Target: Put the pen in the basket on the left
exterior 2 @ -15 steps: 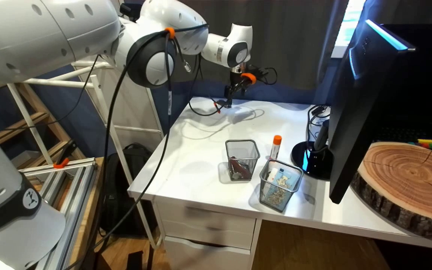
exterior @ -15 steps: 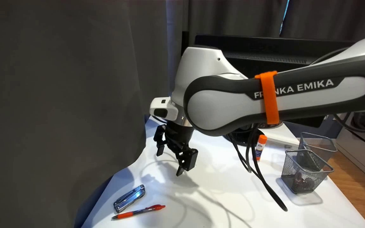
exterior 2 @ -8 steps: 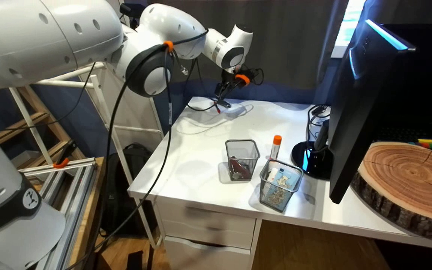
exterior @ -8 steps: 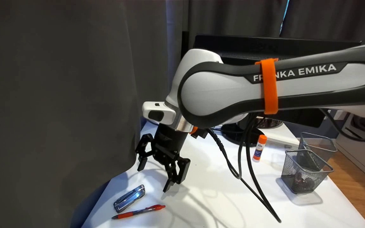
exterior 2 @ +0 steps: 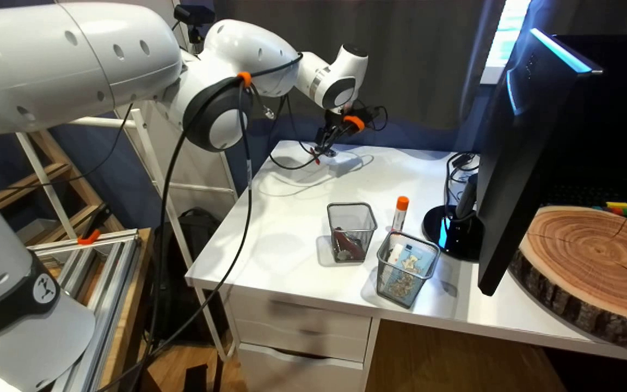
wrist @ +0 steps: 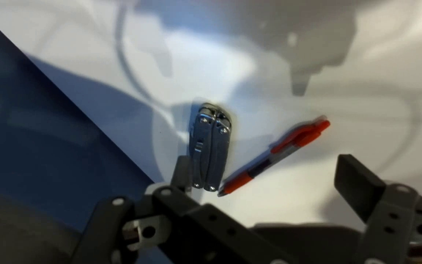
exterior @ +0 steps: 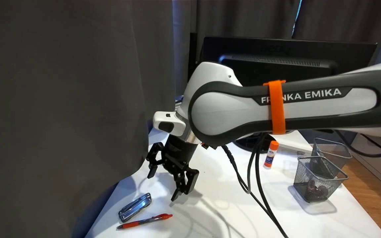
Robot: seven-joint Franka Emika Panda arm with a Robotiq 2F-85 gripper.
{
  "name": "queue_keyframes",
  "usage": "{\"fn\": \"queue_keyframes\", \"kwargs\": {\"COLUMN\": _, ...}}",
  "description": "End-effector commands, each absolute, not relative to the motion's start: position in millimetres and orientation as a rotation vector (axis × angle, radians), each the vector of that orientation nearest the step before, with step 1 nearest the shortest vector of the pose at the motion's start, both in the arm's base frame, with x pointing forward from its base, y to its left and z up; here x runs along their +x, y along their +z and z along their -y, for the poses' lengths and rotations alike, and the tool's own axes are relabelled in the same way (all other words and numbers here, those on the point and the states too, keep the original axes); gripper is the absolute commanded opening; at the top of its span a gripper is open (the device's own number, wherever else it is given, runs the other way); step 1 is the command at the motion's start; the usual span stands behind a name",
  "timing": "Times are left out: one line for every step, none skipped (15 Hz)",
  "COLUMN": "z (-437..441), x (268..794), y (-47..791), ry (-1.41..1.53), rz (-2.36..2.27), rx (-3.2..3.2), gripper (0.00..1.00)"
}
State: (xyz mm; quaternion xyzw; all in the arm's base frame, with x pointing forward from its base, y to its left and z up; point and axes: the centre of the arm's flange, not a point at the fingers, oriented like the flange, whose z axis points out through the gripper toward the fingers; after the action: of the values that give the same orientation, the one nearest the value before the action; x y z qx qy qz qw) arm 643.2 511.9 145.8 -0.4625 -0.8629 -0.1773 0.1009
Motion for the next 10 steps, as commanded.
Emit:
{"fn": "queue_keyframes", "kwargs": {"z": -545.4, "x": 677.6, "y": 121.4, "ry": -0.662, "rz": 2.541, "rx": -1.408, "gripper": 1.0}}
{"fn": "queue_keyframes", "kwargs": {"z": -549.3, "x": 678.8, "y": 119.6, "ry": -0.689, "rz": 2.54, "rx": -1.396, "gripper": 1.0}}
{"fn": "queue_keyframes", "kwargs": {"z": -553.6, "x": 680.6, "y": 118.0, "ry": -0.708, "rz": 2.52, "rx": -1.373, "gripper": 1.0}}
{"fn": "queue_keyframes", "kwargs": {"z": -557.2, "x": 679.7, "y": 116.4, "ry": -0.712, "rz": 2.511, "rx": -1.364, "gripper": 1.0}}
{"fn": "queue_keyframes", "kwargs": {"z": -560.3, "x": 678.9, "y": 115.9, "ry": -0.719, "rz": 2.504, "rx": -1.365, "gripper": 1.0}}
{"fn": "queue_keyframes", "kwargs": {"z": -561.7, "x": 679.1, "y": 114.0, "ry": -0.721, "rz": 2.476, "rx": -1.376, "gripper": 1.0}}
{"fn": "queue_keyframes", "kwargs": {"z": -562.6, "x": 679.0, "y": 110.7, "ry": -0.723, "rz": 2.45, "rx": -1.392, "gripper": 1.0}}
{"fn": "queue_keyframes", "kwargs": {"z": -562.5, "x": 679.1, "y": 107.8, "ry": -0.72, "rz": 2.428, "rx": -1.414, "gripper": 1.0}}
{"fn": "queue_keyframes", "kwargs": {"z": -562.5, "x": 681.0, "y": 104.0, "ry": -0.72, "rz": 2.408, "rx": -1.444, "gripper": 1.0}}
{"fn": "queue_keyframes", "kwargs": {"z": -562.3, "x": 683.3, "y": 99.2, "ry": -0.719, "rz": 2.388, "rx": -1.47, "gripper": 1.0}}
